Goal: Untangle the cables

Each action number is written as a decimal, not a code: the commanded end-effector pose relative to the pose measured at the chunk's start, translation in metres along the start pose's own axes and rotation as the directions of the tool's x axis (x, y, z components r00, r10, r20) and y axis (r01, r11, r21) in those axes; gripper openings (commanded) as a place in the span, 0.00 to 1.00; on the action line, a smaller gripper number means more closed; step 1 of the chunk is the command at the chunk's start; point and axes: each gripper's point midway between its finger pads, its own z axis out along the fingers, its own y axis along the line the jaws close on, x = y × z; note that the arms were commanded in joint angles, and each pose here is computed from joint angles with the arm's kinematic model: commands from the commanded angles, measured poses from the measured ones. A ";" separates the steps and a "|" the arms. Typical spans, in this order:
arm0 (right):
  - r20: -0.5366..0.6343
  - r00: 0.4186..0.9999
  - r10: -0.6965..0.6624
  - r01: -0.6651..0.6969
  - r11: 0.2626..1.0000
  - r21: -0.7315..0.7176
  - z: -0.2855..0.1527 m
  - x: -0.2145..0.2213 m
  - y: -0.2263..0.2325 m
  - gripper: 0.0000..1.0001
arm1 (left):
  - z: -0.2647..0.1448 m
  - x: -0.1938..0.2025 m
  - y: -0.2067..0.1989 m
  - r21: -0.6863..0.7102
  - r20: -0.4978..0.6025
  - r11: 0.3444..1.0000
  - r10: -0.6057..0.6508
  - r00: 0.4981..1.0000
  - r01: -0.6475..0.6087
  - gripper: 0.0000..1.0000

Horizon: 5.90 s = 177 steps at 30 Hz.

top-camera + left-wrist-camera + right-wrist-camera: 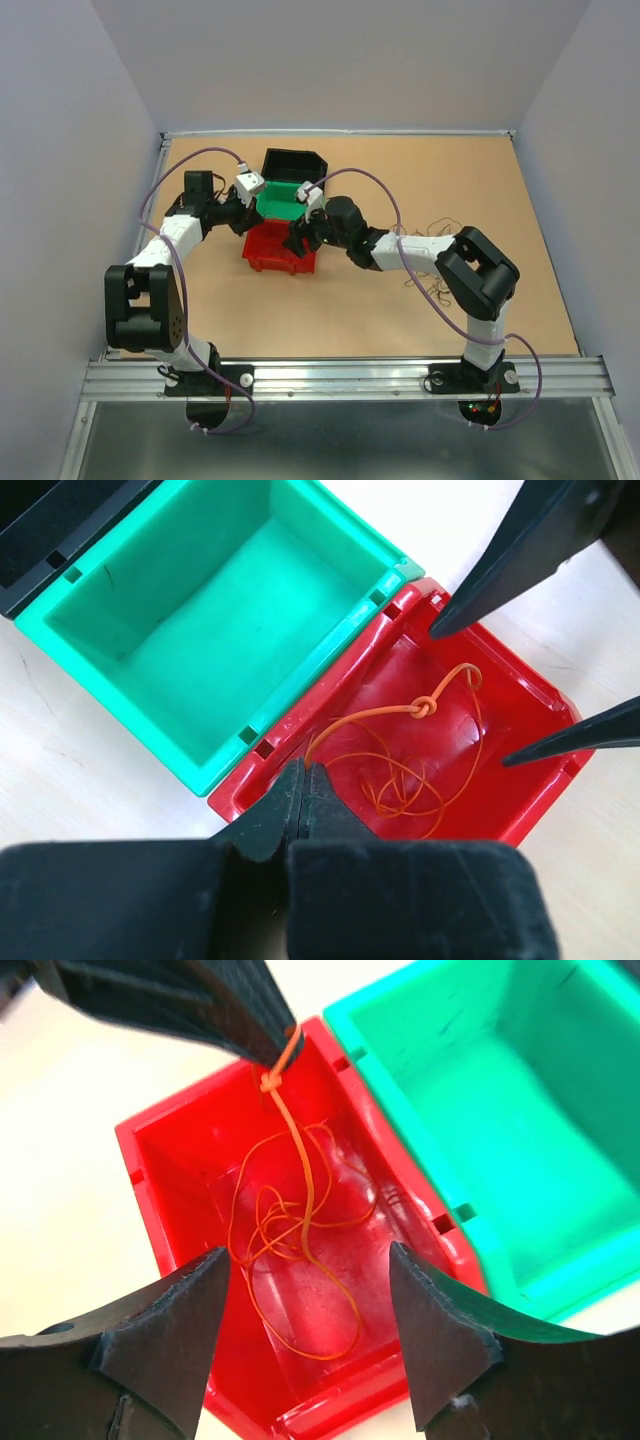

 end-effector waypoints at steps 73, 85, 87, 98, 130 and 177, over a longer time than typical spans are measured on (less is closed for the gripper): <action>-0.280 0.958 -0.067 0.055 0.997 -0.049 0.076 0.055 -0.013 0.02 | -0.075 -0.036 0.028 -0.110 0.269 0.994 0.035 0.963 -0.005 0.67; -0.095 0.992 -0.077 0.077 0.997 -0.005 0.061 -0.042 -0.004 0.28 | -0.085 -0.037 0.041 -0.164 0.297 0.986 0.032 0.954 0.018 0.67; -0.064 0.995 -0.079 0.079 0.997 0.001 0.057 -0.054 -0.002 0.33 | -0.086 -0.037 0.042 -0.169 0.296 0.985 0.038 0.954 0.013 0.67; 0.036 0.998 -0.060 0.058 0.997 0.061 0.025 -0.082 -0.002 0.73 | -0.086 -0.038 0.039 -0.171 0.299 0.985 0.051 0.953 0.000 0.67; 0.234 0.922 0.309 -0.366 0.499 0.786 -0.190 0.045 -0.175 0.75 | -0.020 -0.173 -0.072 -0.181 0.349 0.970 0.216 0.912 -0.161 0.92; 0.449 0.875 0.183 -0.197 0.980 -0.016 -0.180 -0.162 0.005 0.01 | 0.018 -0.150 -0.115 -0.031 0.465 0.970 0.228 0.855 -0.241 0.97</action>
